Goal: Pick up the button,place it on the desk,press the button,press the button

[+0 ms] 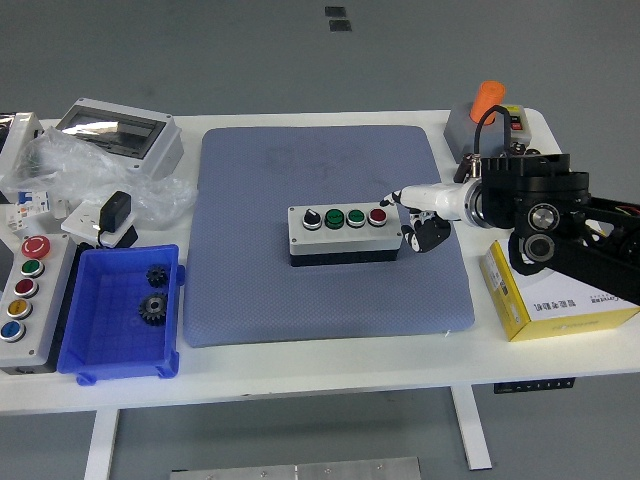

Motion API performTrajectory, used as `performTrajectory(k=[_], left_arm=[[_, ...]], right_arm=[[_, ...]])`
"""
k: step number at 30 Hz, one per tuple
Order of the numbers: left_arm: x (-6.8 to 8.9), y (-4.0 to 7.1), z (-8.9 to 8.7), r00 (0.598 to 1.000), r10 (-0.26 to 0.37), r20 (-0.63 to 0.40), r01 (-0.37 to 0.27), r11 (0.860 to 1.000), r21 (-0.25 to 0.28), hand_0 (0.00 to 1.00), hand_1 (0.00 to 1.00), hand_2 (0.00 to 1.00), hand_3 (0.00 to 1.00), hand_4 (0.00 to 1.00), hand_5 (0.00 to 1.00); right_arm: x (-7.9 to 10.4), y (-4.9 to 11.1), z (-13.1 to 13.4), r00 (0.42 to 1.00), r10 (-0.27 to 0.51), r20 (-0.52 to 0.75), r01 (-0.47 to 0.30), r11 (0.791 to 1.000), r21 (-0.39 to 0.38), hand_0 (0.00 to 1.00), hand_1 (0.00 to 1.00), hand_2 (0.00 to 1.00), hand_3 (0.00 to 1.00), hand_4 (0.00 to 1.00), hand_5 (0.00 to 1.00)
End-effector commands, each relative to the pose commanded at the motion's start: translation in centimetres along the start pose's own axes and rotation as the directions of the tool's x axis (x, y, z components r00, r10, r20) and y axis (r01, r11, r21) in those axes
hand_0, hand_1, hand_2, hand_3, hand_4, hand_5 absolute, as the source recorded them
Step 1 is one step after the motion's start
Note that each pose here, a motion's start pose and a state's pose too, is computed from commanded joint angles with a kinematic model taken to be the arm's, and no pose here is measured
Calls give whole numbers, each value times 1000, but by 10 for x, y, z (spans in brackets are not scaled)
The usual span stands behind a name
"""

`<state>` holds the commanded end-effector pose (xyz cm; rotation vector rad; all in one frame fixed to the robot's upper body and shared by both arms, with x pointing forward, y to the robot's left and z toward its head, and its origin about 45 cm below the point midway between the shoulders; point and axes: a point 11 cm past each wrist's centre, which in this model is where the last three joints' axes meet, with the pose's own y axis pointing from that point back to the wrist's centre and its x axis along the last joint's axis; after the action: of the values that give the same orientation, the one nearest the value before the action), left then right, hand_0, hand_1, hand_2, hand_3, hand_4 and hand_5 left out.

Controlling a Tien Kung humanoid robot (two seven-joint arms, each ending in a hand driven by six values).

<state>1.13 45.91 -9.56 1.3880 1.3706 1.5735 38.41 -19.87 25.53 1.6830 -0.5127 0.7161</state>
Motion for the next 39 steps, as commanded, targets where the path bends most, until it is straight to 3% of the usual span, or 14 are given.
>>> performTrajectory(k=[22, 27, 34, 38, 39], left_arm=[[0, 0, 0, 1000, 0, 1, 0, 1000, -3, 644, 655, 529, 607, 557, 185], [0, 0, 0, 1000, 1, -2, -1, 1000, -4, 644, 654, 529, 606, 558, 188], [-2, -1, -3, 1000, -4, -1, 4, 1000, 1, 643, 655, 527, 606, 559, 189], [-4, -2, -5, 1000, -6, 0, 6, 1000, 6, 643, 655, 527, 606, 559, 189], [-5, -2, -6, 1000, -9, 1, 9, 1000, 9, 643, 654, 529, 606, 559, 189]], right_arm=[[-25, -14, -1, 997, -78, -17, 78, 997, -17, 345, 367, 273, 998, 180, 2], [-10, -6, -1, 1000, 0, 14, 0, 1000, -4, 341, 361, 271, 998, 180, 2], [6, 11, 7, 985, 88, 149, -94, 995, 34, 338, 362, 271, 998, 199, 2], [15, 16, 2, 955, 176, 241, -202, 975, 90, 338, 362, 271, 998, 199, 2], [18, 16, -1, 938, 207, 278, -246, 963, 113, 295, 372, 367, 998, 497, 109]])
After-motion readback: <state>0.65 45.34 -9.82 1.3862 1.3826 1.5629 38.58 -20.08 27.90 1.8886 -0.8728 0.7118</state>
